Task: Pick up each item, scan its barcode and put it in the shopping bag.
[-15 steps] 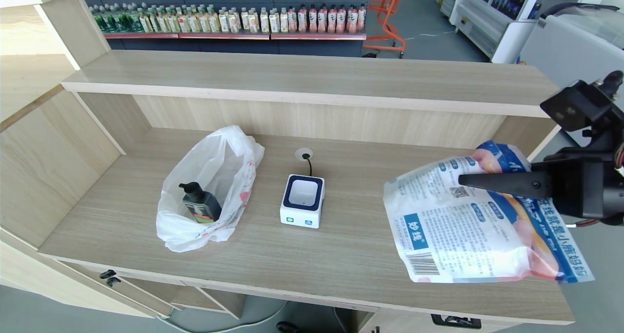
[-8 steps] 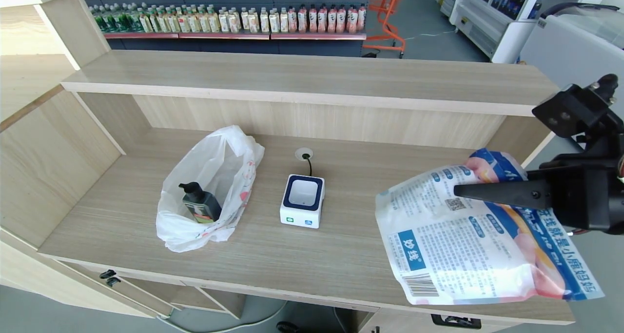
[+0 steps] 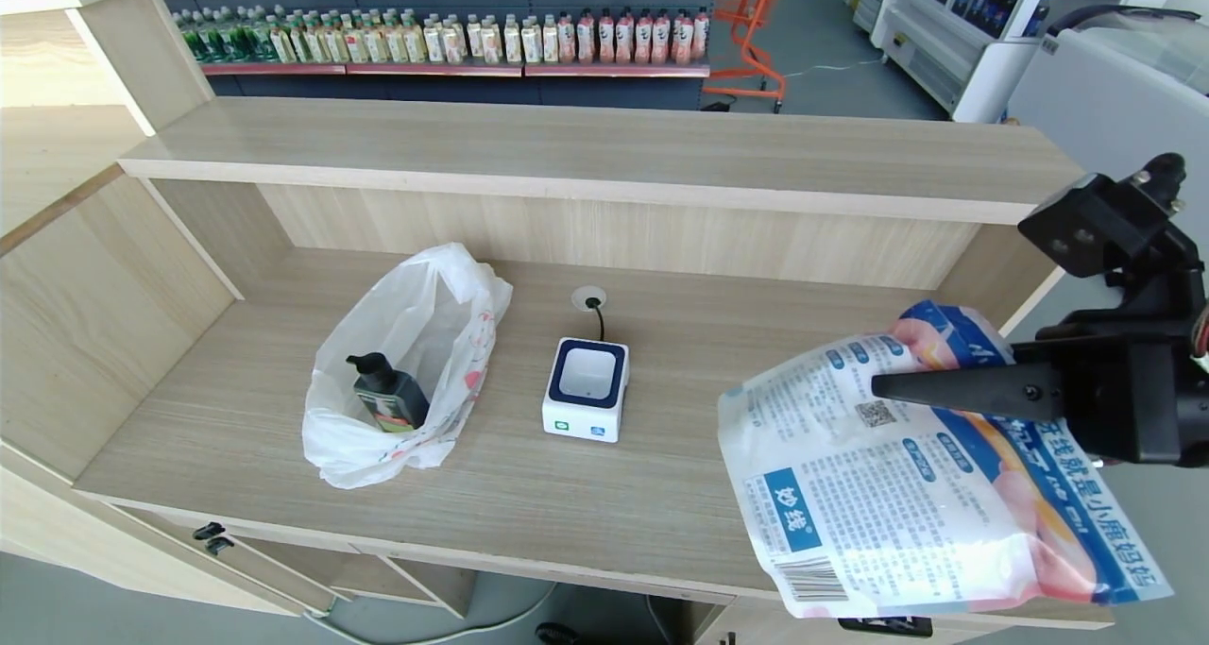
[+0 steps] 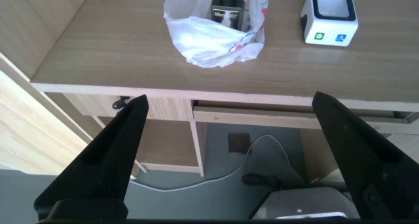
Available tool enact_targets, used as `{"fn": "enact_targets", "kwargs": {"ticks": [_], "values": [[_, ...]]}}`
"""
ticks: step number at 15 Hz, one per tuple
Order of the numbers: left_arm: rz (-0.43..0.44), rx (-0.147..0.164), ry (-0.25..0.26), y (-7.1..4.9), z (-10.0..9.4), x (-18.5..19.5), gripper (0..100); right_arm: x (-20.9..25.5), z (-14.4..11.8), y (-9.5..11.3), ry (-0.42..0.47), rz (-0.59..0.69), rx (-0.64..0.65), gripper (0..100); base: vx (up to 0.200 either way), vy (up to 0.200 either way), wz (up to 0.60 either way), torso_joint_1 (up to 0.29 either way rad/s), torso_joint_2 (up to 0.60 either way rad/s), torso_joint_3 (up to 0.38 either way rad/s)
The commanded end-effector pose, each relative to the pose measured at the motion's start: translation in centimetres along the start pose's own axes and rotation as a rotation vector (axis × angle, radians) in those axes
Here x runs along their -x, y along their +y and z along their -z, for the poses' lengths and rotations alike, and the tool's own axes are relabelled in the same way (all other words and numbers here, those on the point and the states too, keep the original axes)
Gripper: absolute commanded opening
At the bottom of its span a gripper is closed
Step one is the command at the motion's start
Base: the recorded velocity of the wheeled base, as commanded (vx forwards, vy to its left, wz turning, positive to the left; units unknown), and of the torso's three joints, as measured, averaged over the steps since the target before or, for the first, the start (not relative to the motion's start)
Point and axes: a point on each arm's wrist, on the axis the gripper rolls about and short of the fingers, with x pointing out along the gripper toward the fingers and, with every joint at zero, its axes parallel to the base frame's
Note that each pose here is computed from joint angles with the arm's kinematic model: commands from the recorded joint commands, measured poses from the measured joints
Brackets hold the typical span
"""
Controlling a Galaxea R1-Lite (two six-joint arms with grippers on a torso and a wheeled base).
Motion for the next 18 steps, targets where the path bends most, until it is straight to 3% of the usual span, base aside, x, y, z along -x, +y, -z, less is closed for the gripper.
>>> {"fn": "enact_targets", "kwargs": {"ticks": [1, 18], "values": [[0.0, 0.0, 0.001, 0.0, 0.0, -0.01, 100, 0.0, 0.11, 0.02, 0.002, -0.001, -0.001, 0, 0.0, 0.0, 0.0, 0.0, 0.0, 0.0], [0.0, 0.0, 0.001, 0.0, 0.0, -0.01, 100, 0.37, -0.47, 0.95, -0.019, -0.009, 0.033, 0, 0.0, 0.0, 0.0, 0.0, 0.0, 0.0]]}}
